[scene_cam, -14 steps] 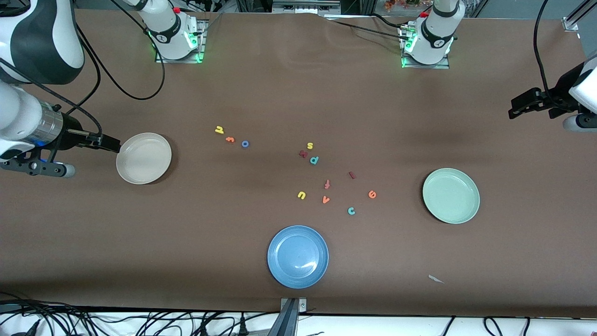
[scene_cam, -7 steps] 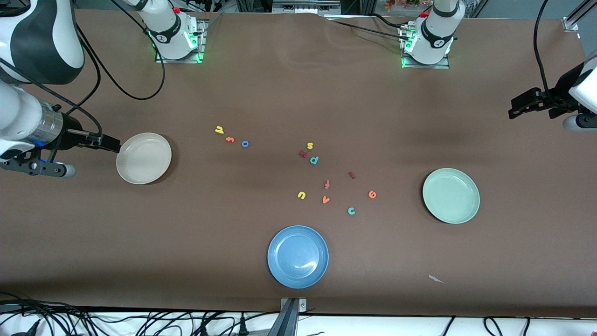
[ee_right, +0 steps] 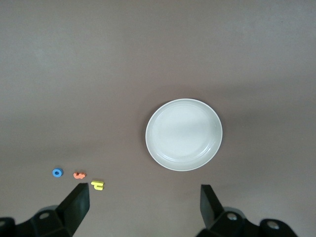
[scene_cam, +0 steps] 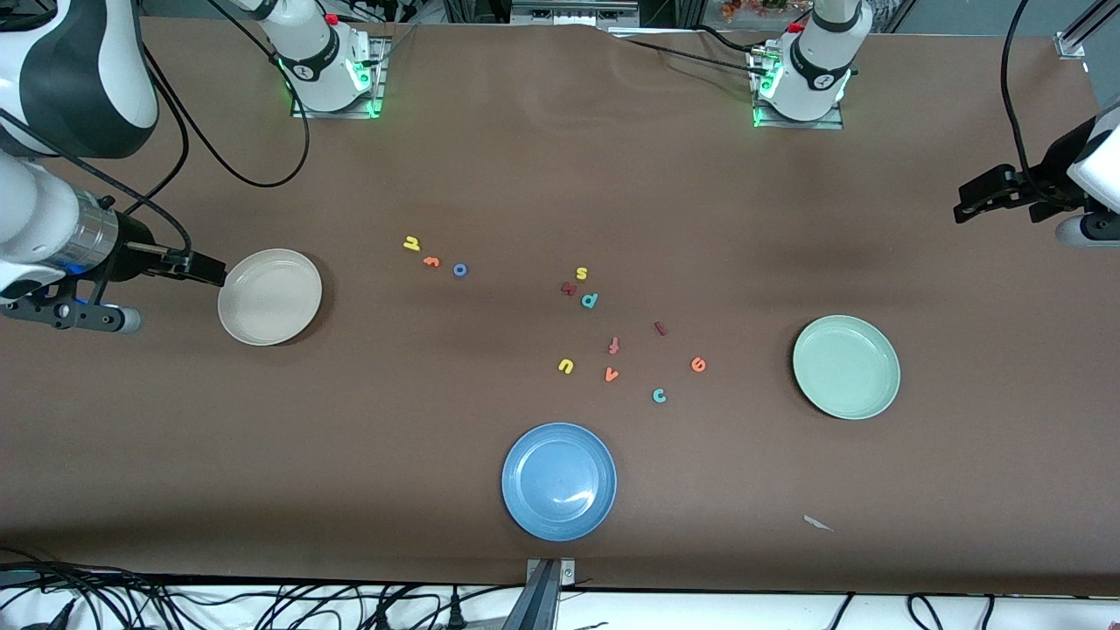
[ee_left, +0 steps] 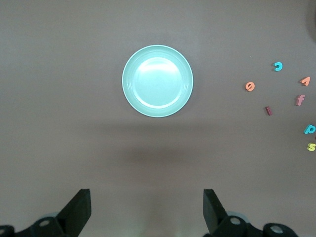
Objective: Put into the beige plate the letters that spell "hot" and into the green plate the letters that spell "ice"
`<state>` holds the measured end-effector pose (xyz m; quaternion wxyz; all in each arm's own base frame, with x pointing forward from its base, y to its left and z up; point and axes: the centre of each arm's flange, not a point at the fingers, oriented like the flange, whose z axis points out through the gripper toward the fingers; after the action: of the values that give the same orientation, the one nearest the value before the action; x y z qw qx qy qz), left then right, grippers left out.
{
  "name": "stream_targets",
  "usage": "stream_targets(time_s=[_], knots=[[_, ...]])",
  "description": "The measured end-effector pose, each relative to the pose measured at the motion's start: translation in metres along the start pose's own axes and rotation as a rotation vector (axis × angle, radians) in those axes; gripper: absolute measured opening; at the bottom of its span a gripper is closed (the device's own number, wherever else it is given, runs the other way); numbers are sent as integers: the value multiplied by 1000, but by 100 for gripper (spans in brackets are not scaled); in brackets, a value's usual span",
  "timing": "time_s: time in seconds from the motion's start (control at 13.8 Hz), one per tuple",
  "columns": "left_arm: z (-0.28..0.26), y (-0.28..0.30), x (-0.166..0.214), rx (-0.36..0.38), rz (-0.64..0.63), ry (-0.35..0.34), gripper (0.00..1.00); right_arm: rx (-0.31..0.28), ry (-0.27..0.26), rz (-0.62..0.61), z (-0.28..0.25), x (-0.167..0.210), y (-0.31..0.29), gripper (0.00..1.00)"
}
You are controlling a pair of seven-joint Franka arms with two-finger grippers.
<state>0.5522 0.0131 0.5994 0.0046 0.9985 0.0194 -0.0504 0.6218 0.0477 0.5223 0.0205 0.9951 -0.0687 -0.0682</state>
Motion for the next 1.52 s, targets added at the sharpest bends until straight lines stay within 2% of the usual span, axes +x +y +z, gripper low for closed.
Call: stream_targets(time_s=[1.52], knots=[[0, 0, 0, 0, 1, -1, 100, -3, -9, 13, 3, 1, 5, 100]])
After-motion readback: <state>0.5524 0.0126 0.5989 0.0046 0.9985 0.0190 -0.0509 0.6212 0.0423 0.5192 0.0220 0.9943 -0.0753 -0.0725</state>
